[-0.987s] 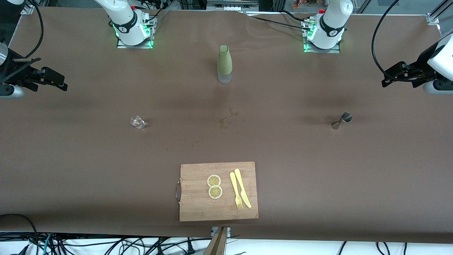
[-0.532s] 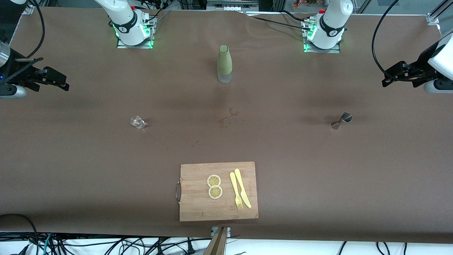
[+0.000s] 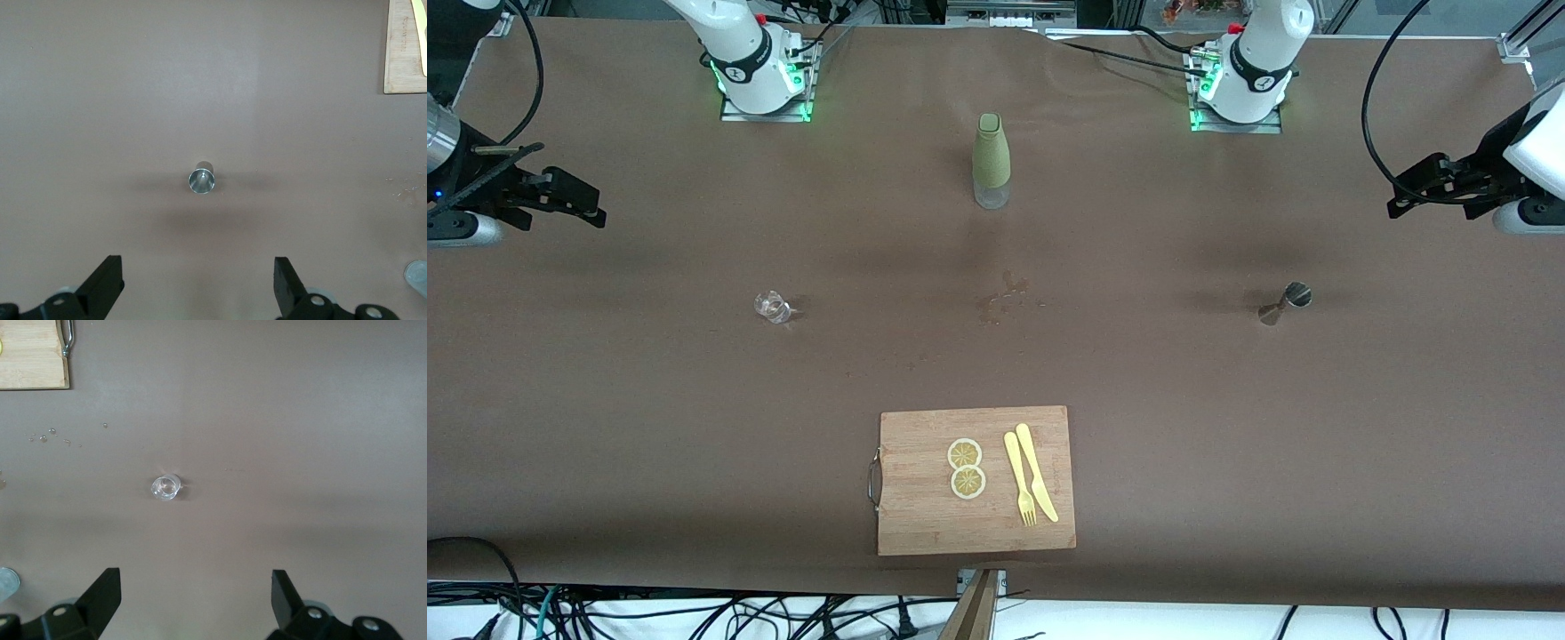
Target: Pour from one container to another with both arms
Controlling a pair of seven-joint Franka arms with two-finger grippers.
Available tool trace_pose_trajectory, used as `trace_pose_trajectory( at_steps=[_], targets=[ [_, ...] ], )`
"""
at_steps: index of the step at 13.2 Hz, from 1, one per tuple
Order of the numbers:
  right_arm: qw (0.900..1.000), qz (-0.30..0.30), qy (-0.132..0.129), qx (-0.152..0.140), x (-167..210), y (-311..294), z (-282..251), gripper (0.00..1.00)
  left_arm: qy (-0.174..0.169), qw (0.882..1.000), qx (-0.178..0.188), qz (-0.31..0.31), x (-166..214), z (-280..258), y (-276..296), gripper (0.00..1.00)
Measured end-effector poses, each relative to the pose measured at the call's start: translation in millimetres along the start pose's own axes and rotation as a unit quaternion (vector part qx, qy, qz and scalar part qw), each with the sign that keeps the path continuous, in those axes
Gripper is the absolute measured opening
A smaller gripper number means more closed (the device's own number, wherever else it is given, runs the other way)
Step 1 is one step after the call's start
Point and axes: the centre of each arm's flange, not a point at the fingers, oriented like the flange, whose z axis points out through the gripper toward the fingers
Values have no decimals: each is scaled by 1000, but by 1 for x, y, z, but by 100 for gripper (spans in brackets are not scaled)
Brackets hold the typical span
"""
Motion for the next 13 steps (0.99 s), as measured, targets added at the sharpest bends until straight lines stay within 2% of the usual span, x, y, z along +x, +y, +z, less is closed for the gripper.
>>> trace_pose_trajectory(
  at_steps=[5, 9, 10, 13],
  targets=[
    [1000, 1, -3, 0, 0, 1, 1, 100, 1, 1000, 0, -1, 0, -1, -1, 100],
    [999, 10, -34, 2, -4, 14, 11, 100, 5, 1000, 0, -4, -3, -5, -4, 100],
    [999, 1, -37, 3, -4, 16, 12, 100, 5, 1000, -1, -6, -3, -5, -7, 100],
    [996, -80, -38, 7, -5, 29, 13, 100, 6, 1000, -1, -13, -3, -6, -15, 100]
  ],
)
